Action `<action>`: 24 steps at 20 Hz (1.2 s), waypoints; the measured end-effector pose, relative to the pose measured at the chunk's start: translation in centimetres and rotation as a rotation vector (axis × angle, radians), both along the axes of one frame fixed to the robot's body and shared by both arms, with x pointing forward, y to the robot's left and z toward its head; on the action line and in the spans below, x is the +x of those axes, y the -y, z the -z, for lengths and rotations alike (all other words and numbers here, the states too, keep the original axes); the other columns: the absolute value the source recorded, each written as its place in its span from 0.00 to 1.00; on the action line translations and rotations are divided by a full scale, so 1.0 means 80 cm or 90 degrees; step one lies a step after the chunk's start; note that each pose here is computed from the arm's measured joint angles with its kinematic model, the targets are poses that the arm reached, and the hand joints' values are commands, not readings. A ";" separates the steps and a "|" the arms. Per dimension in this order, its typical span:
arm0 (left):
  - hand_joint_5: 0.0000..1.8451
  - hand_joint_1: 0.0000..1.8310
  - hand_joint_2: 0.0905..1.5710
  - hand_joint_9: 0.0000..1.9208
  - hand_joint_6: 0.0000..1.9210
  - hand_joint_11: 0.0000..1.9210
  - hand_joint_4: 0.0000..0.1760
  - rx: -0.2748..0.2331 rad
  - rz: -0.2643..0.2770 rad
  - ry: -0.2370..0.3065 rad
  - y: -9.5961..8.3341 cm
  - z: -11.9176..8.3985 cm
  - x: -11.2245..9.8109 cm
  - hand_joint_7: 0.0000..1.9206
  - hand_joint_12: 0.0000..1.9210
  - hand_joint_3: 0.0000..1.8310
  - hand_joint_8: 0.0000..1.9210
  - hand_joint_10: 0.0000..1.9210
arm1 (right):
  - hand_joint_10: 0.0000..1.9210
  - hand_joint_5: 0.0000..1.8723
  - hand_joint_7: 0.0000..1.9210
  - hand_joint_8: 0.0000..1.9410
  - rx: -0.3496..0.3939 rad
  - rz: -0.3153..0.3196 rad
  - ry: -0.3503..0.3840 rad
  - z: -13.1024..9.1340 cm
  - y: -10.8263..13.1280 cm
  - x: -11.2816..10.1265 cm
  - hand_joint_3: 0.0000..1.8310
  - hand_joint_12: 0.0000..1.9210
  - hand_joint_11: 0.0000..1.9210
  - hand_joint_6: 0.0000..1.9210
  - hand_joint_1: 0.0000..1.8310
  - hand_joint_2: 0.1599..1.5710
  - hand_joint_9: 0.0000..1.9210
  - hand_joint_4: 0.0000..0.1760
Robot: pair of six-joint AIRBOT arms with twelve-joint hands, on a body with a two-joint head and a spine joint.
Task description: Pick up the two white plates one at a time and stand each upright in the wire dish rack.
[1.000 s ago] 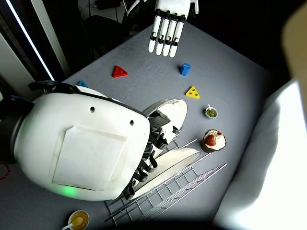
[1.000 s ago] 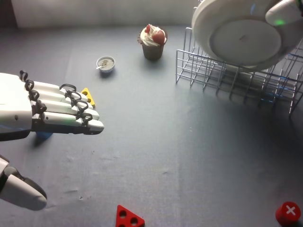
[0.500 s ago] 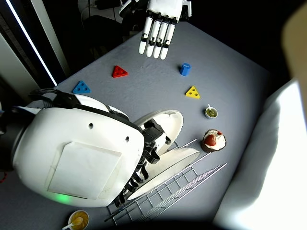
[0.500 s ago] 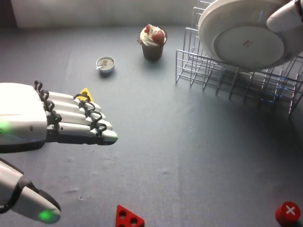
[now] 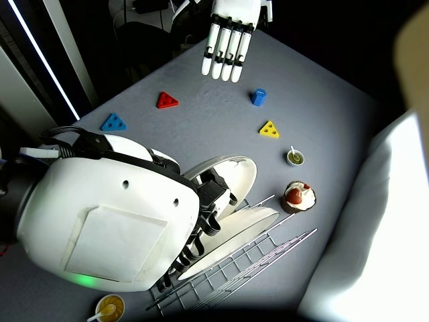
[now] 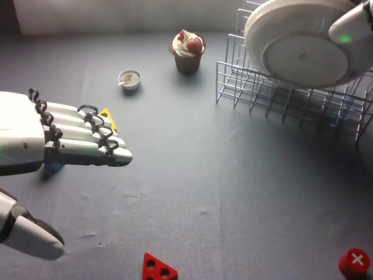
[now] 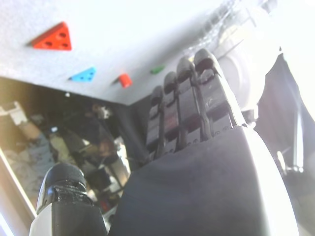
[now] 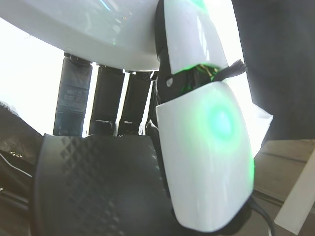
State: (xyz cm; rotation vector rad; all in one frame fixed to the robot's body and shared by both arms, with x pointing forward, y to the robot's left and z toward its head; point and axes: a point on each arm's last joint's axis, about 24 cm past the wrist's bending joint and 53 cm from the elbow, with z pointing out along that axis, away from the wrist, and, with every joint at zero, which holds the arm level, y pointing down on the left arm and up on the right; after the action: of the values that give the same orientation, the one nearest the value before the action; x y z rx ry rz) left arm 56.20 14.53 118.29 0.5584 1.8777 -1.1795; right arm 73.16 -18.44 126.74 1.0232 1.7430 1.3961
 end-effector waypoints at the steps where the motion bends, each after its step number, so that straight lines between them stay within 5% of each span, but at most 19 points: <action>1: 0.09 0.03 0.59 0.10 0.00 0.11 0.00 -0.002 0.002 0.001 -0.001 -0.001 0.000 0.10 0.01 0.00 0.00 0.00 | 0.26 0.55 0.66 0.16 -0.001 0.001 -0.005 0.004 0.000 0.001 0.00 0.68 0.53 0.39 0.82 0.61 0.65 0.00; 4: 0.10 0.04 0.58 0.11 0.00 0.12 0.00 -0.004 0.003 0.001 -0.001 -0.002 0.000 0.11 0.01 0.00 0.00 0.00 | 0.29 0.54 0.61 0.25 -0.001 0.004 -0.007 0.006 0.002 0.004 0.00 0.69 0.53 0.39 0.82 0.61 0.64 0.00; 16: 0.08 0.03 0.58 0.09 0.00 0.11 0.00 -0.010 0.000 0.007 -0.007 -0.008 0.004 0.09 0.00 0.00 0.00 0.00 | 0.27 0.56 0.64 0.19 -0.005 0.010 -0.015 0.015 0.006 0.008 0.00 0.68 0.53 0.38 0.82 0.61 0.65 0.00; 21: 0.09 0.02 0.58 0.09 0.00 0.11 0.00 -0.014 0.005 0.008 -0.007 -0.010 0.003 0.10 0.00 0.00 0.00 0.00 | 0.31 0.53 0.64 0.12 -0.008 0.010 -0.018 0.018 0.006 0.008 0.00 0.67 0.55 0.47 0.82 0.61 0.62 0.00; 24: 0.09 0.02 0.58 0.10 0.00 0.12 0.00 -0.015 0.006 0.007 -0.007 -0.010 0.002 0.10 0.01 0.00 0.00 0.00 | 0.31 0.54 0.62 0.18 -0.010 0.010 -0.018 0.021 0.007 0.008 0.00 0.66 0.56 0.43 0.82 0.61 0.63 0.00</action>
State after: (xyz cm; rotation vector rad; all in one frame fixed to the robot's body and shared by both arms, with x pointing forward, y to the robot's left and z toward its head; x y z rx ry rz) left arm 56.39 15.06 119.09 0.5603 1.8511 -1.1999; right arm 73.81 -18.97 125.03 1.0506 1.7591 1.3618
